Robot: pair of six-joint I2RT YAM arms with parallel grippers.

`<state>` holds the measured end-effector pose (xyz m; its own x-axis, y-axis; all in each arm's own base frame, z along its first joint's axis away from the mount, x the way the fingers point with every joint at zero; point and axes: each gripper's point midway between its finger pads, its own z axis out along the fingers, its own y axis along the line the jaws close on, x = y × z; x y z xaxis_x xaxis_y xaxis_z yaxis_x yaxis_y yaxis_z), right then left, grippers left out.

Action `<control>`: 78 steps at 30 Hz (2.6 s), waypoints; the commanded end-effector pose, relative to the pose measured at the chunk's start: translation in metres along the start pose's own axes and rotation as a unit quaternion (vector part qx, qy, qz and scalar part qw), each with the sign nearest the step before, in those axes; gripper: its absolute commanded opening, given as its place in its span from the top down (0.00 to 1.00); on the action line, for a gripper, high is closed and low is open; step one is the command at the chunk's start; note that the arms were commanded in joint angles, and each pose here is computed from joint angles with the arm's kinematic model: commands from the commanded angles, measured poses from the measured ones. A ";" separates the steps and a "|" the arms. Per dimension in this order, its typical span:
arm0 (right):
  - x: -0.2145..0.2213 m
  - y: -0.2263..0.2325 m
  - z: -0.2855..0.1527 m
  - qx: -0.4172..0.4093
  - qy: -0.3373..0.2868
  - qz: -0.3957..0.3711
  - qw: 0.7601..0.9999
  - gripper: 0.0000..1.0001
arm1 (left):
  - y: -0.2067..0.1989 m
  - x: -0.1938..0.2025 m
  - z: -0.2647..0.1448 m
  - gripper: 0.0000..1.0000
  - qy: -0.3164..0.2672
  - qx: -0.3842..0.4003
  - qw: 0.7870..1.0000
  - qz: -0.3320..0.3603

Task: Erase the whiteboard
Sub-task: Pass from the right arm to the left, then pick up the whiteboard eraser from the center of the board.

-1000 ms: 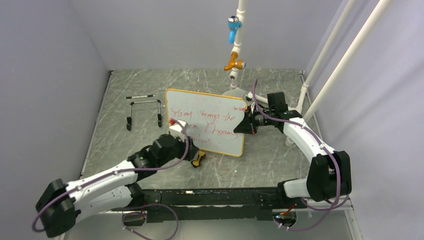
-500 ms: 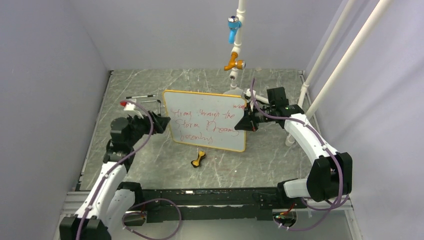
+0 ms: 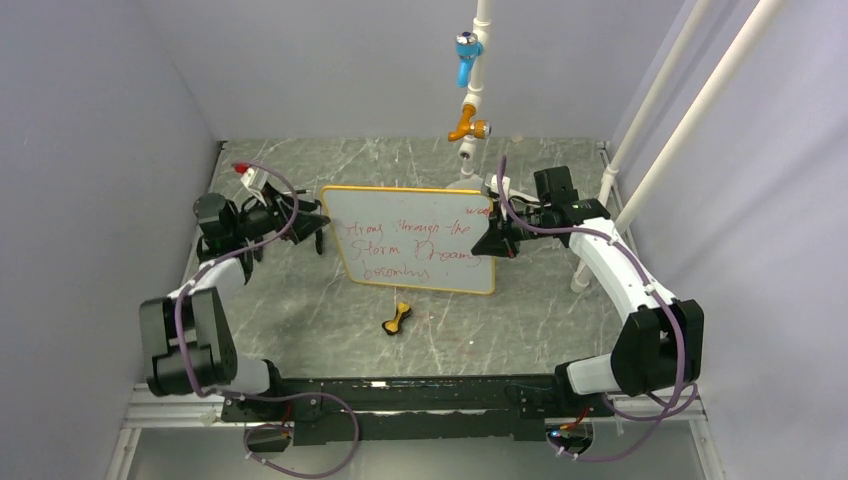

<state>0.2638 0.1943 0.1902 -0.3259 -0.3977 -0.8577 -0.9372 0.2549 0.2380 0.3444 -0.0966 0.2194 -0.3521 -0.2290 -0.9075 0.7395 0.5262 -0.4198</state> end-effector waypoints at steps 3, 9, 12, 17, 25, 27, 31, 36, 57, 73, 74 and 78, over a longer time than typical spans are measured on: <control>0.000 0.000 0.001 -0.018 0.007 -0.021 1.000 1.00 | -0.017 0.014 0.006 0.17 -0.006 0.111 0.991 0.075; 0.006 0.001 0.008 -0.025 0.025 -0.020 0.999 1.00 | -0.032 -0.008 0.007 0.01 -0.016 0.154 0.983 0.100; 0.010 -0.001 0.009 -0.023 0.032 -0.020 0.999 1.00 | -0.038 -0.039 -0.008 0.01 -0.039 0.132 0.978 0.157; 0.017 -0.003 0.013 -0.019 0.054 -0.026 0.998 1.00 | -0.054 -0.072 -0.017 0.00 -0.035 0.119 0.976 0.179; 0.017 0.001 0.028 -0.030 0.083 -0.047 0.995 1.00 | -0.090 -0.086 0.024 0.01 0.160 0.067 0.933 0.315; 0.014 0.001 0.029 -0.033 0.085 -0.049 0.995 1.00 | -0.097 -0.085 0.034 0.01 0.198 0.064 0.922 0.327; 0.011 -0.001 0.028 -0.030 0.089 -0.057 0.994 1.00 | -0.111 -0.062 0.052 0.01 0.272 0.096 0.894 0.343; 0.011 -0.003 0.028 -0.026 0.093 -0.062 0.993 1.00 | -0.110 -0.031 0.071 0.08 0.322 0.113 0.875 0.343; 0.004 -0.020 0.041 -0.043 0.104 -0.053 0.992 1.00 | -0.125 -0.005 0.078 1.00 0.324 0.172 0.876 0.312; -0.090 -0.003 -0.045 0.028 -0.006 -0.142 0.989 0.00 | -0.119 -0.011 0.060 1.00 0.274 0.132 0.927 0.221; -0.087 0.008 -0.047 0.016 -0.017 -0.178 0.984 0.00 | -0.121 -0.011 0.061 1.00 0.272 0.134 0.928 0.214; -0.052 0.067 -0.031 -0.092 -0.058 -0.269 0.957 0.00 | -0.122 -0.011 0.061 1.00 0.263 0.126 0.935 0.203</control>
<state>0.2741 0.1870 0.2756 0.0166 -0.4474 -0.8942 -0.9862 0.1401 -0.0885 0.2989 -0.1909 0.2690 -0.2128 0.5099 -0.8335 0.9494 0.3097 -0.0529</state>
